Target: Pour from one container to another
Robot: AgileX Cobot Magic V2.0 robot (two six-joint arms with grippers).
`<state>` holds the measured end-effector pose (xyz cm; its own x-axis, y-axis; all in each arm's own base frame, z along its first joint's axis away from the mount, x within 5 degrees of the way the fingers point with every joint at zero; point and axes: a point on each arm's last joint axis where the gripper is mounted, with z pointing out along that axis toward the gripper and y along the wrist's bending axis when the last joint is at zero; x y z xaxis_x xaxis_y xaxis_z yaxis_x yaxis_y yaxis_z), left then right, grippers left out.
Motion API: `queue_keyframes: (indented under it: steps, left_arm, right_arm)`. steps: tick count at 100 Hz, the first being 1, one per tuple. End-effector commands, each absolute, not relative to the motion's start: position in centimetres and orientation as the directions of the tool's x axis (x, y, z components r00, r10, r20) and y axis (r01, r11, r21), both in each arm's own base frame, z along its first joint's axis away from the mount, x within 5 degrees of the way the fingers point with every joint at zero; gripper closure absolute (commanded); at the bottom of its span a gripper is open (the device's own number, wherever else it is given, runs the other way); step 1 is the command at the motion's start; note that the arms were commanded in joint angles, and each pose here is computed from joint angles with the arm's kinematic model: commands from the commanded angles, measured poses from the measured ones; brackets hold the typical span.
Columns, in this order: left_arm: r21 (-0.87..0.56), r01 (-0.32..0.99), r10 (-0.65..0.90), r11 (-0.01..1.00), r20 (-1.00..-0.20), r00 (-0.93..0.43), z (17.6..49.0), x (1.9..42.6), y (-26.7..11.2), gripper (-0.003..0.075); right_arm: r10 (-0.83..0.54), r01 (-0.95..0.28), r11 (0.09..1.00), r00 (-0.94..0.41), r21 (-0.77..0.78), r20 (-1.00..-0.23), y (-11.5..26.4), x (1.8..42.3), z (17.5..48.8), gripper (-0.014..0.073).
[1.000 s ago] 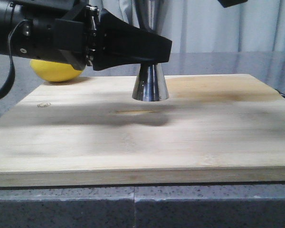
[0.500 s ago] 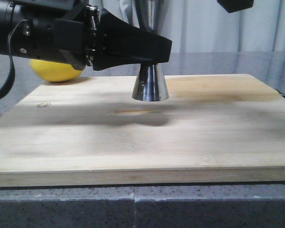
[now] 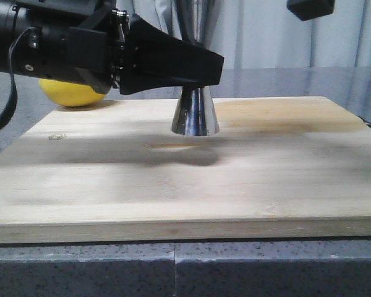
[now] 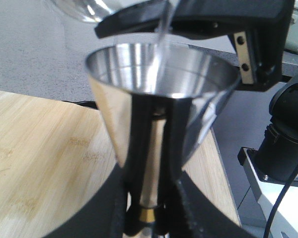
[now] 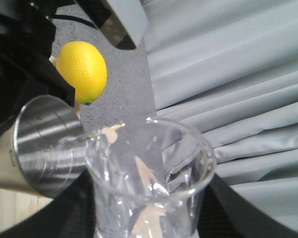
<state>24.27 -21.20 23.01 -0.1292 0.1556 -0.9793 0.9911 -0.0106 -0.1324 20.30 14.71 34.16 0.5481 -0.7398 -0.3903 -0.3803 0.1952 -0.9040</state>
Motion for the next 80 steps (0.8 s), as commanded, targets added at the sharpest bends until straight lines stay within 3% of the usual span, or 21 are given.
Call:
queue_keyframes:
  steps: [1,80]
  left_arm:
    - [-0.089,0.994,0.055,-0.067,-0.995,-0.085,25.86,23.74,-21.17,0.0739]
    - [-0.088,0.992,0.048,-0.091,-0.995,-0.084,25.94,23.53,-21.16,0.0739]
  right_arm:
    - [-0.705,-0.331,0.209,0.601,-0.92,-0.376,14.93,19.88,36.0,0.04]
    - [-0.727,-0.294,0.145,0.616,-0.945,-0.303,14.88,19.91,35.84,0.04]
